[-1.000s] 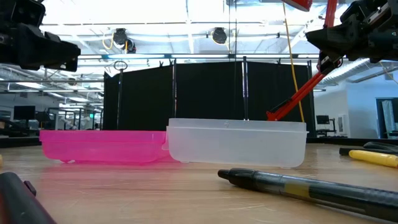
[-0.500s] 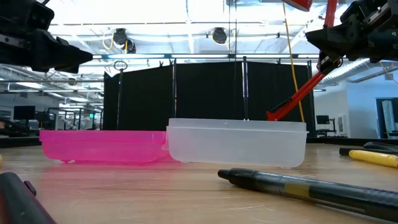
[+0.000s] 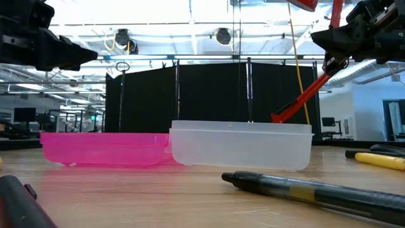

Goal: Pick & place school supplies into a supply box
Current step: Put the black scissors into the pink box

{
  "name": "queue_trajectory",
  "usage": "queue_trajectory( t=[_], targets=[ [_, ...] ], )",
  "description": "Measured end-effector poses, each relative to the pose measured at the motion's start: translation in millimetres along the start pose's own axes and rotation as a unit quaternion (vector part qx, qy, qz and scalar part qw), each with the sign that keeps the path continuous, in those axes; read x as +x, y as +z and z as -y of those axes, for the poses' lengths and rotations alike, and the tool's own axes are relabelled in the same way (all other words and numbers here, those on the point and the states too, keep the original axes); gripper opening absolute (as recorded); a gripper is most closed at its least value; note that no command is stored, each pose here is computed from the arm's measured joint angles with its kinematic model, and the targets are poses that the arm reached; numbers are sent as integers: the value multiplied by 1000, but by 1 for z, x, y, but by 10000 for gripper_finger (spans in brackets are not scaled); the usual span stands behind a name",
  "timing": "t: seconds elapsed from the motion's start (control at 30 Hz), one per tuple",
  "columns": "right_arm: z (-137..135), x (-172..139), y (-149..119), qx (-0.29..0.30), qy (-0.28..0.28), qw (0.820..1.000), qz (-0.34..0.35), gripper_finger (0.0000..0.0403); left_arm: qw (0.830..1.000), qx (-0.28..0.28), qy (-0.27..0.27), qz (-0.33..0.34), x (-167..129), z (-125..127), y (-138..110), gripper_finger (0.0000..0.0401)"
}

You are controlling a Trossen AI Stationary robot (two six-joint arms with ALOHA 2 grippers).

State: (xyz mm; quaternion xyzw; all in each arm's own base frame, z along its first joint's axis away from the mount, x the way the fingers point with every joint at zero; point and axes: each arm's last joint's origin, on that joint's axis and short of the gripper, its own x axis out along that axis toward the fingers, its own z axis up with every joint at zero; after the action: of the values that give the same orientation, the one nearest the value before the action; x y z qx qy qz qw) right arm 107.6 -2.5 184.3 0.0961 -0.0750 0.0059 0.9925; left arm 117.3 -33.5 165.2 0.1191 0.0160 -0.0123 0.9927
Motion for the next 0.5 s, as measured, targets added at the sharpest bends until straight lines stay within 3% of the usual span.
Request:
queue_trajectory(
  t=[0.3, 0.5],
  targets=[
    [0, 0, 0, 0, 0, 1000, 0, 0, 992, 73, -71, 73, -7, 11, 13, 6],
    [0, 0, 0, 0, 0, 1000, 0, 0, 986, 103, -50, 125, -17, 7, 22, 5]
  ],
)
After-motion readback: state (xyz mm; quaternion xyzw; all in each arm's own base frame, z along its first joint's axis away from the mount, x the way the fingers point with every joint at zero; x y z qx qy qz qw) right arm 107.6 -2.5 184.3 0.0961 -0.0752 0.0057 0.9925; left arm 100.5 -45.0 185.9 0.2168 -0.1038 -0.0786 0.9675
